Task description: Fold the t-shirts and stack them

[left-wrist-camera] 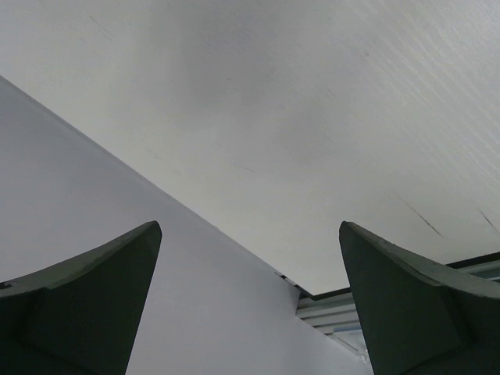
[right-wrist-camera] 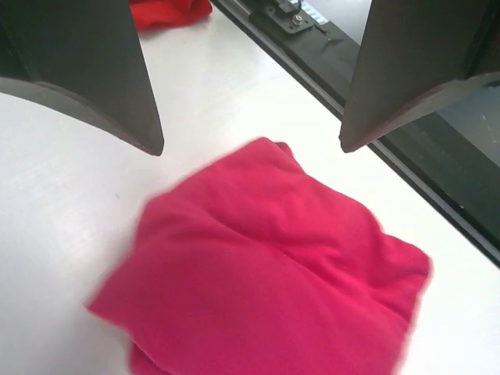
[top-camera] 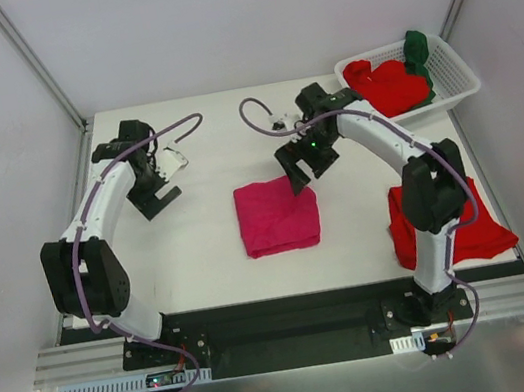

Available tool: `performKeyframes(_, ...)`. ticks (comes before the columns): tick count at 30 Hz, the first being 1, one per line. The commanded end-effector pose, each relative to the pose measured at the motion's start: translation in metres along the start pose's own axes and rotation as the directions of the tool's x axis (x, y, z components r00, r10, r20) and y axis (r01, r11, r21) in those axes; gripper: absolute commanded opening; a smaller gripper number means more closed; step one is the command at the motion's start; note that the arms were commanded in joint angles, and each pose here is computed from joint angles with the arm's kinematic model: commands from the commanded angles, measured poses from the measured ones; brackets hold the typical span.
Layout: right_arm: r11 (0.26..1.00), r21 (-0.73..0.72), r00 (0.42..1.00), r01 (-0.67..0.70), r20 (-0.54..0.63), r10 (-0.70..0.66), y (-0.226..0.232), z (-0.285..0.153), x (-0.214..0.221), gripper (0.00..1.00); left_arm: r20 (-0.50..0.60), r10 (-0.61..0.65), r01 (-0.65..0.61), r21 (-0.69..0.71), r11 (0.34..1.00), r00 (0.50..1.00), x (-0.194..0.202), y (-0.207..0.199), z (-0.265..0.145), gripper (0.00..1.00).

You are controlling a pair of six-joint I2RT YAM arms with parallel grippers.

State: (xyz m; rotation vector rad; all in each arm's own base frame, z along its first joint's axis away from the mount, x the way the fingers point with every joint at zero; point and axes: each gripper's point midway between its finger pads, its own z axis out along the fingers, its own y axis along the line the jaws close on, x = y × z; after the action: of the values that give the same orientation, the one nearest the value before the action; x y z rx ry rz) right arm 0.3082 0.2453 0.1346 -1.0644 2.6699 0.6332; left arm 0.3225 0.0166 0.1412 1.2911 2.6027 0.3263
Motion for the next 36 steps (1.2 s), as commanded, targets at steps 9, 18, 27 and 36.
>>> performKeyframes(9, 0.904, -0.191, 0.924, -0.383, -0.067, 0.378, -0.028, 0.039, 0.039, 1.0, 0.051, -0.084, 0.08, 0.073, 0.994, 0.995, -0.019, 0.003, -0.038, 0.99)
performKeyframes(18, 0.821, -0.302, 0.867, -0.484, -0.036, 0.498, -0.014, 0.038, 0.031, 1.0, 0.142, -0.353, 0.261, 0.438, 0.86, 0.925, -0.101, -0.045, -0.096, 0.99)
performKeyframes(27, 0.857, -0.137, 0.866, -0.496, -0.005, 0.5, -0.029, 0.033, 0.061, 1.0, 0.011, -0.308, 0.224, 0.659, 0.718, 0.951, -0.132, -0.126, -0.076, 0.99)
performKeyframes(36, 0.788, -0.172, 0.797, -0.592, 0.019, 0.603, -0.034, 0.051, 0.077, 1.0, -0.046, -0.246, 0.206, 0.705, 0.678, 0.968, -0.174, -0.151, -0.035, 0.99)
